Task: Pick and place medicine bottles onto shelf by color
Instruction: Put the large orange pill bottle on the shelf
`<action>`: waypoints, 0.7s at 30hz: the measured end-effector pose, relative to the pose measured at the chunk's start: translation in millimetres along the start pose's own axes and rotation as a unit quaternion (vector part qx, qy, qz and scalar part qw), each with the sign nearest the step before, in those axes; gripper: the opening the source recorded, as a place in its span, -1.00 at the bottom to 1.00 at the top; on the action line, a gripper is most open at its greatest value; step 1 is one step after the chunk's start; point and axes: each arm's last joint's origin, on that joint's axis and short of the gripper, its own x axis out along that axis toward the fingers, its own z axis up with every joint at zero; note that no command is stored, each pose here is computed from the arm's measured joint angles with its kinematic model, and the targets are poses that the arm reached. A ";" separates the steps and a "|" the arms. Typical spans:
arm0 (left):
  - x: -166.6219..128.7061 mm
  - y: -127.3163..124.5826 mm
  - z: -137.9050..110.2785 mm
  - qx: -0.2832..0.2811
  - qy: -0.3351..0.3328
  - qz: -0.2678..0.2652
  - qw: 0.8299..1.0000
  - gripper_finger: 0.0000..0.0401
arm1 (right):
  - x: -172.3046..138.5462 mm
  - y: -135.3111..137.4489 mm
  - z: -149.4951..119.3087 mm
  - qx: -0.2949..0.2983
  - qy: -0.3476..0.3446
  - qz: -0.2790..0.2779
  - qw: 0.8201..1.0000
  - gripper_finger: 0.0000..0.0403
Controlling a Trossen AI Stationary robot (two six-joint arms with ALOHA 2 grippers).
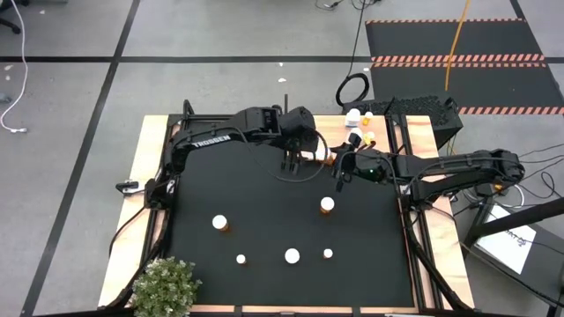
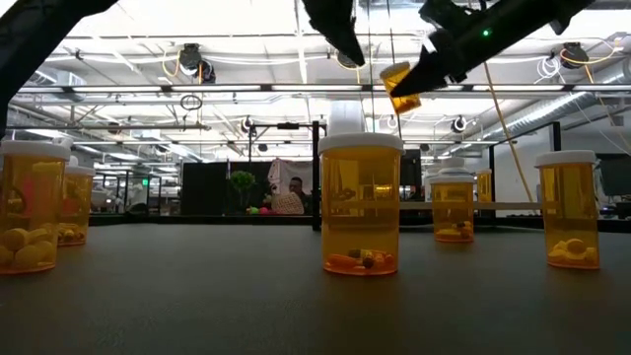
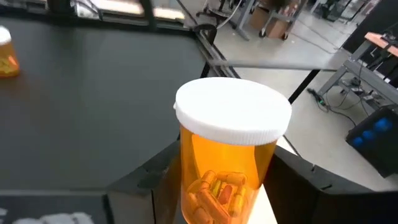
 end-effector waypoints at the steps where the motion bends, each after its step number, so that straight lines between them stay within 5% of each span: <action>1: 0.2 0.6 -1.6 -0.008 0.001 -0.011 1.000 0.63 | -3.5 -1.7 0.4 0.002 -0.001 0.001 1.000 -0.06; 9: 48.1 -5.6 -25.7 -0.057 0.033 -0.056 0.996 0.53 | -21.5 -8.1 -4.2 0.026 -0.037 0.022 0.999 -0.05; 21: 94.2 -32.5 -23.6 -0.113 -0.064 -0.036 0.991 0.51 | -33.2 -11.7 -17.2 0.044 -0.122 0.020 0.991 -0.04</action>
